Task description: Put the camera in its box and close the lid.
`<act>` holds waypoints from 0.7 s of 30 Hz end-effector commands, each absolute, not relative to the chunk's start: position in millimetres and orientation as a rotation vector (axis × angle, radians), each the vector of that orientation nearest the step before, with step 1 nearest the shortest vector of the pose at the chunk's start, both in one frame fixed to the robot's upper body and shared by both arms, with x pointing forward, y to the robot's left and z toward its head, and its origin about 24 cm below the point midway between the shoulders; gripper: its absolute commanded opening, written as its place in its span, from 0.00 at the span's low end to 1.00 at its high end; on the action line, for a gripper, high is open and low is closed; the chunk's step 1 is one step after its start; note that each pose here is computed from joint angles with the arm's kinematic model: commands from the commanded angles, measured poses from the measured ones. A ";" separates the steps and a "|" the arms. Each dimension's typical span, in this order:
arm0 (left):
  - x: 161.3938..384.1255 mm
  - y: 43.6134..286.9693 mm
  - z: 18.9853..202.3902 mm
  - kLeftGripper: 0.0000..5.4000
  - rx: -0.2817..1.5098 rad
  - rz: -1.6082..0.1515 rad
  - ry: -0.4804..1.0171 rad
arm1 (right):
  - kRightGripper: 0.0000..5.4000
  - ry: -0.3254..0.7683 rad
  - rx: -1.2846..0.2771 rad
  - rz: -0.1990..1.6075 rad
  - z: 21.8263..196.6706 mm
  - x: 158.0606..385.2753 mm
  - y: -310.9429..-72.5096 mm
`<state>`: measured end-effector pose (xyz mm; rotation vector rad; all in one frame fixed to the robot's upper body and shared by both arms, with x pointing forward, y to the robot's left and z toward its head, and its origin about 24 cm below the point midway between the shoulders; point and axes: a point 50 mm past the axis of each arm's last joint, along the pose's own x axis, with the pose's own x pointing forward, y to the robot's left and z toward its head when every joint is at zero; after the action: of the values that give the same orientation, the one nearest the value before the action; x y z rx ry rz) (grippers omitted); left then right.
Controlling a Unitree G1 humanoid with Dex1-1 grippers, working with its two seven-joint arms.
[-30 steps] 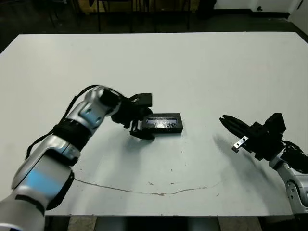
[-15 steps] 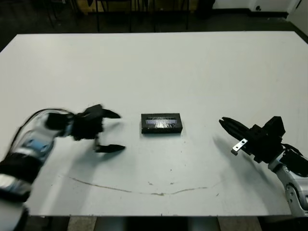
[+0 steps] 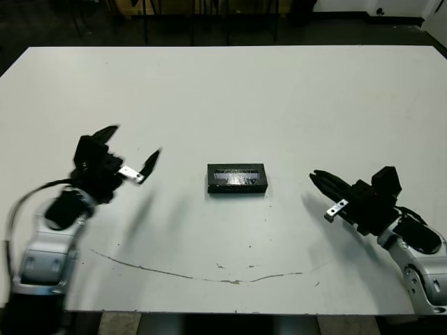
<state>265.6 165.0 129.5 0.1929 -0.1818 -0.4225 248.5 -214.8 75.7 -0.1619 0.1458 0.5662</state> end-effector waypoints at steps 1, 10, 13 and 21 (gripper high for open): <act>270.8 136.3 140.2 0.67 0.133 -0.499 -0.224 | 0.00 0.157 -0.140 0.549 75.3 253.0 -210.8; 287.0 66.0 99.2 0.34 0.117 -0.631 0.012 | 0.00 0.135 -0.145 0.497 81.0 257.5 -209.9; 286.3 55.5 74.2 0.23 0.146 -0.611 0.135 | 0.00 0.132 -0.130 0.492 80.1 258.1 -213.7; 273.5 56.9 16.7 0.00 0.184 -0.567 0.375 | 0.00 0.135 -0.122 0.493 79.1 259.8 -216.1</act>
<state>286.9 45.4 57.5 0.1602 0.1788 -0.5937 260.0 -213.0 82.8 -0.1312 0.1161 0.5013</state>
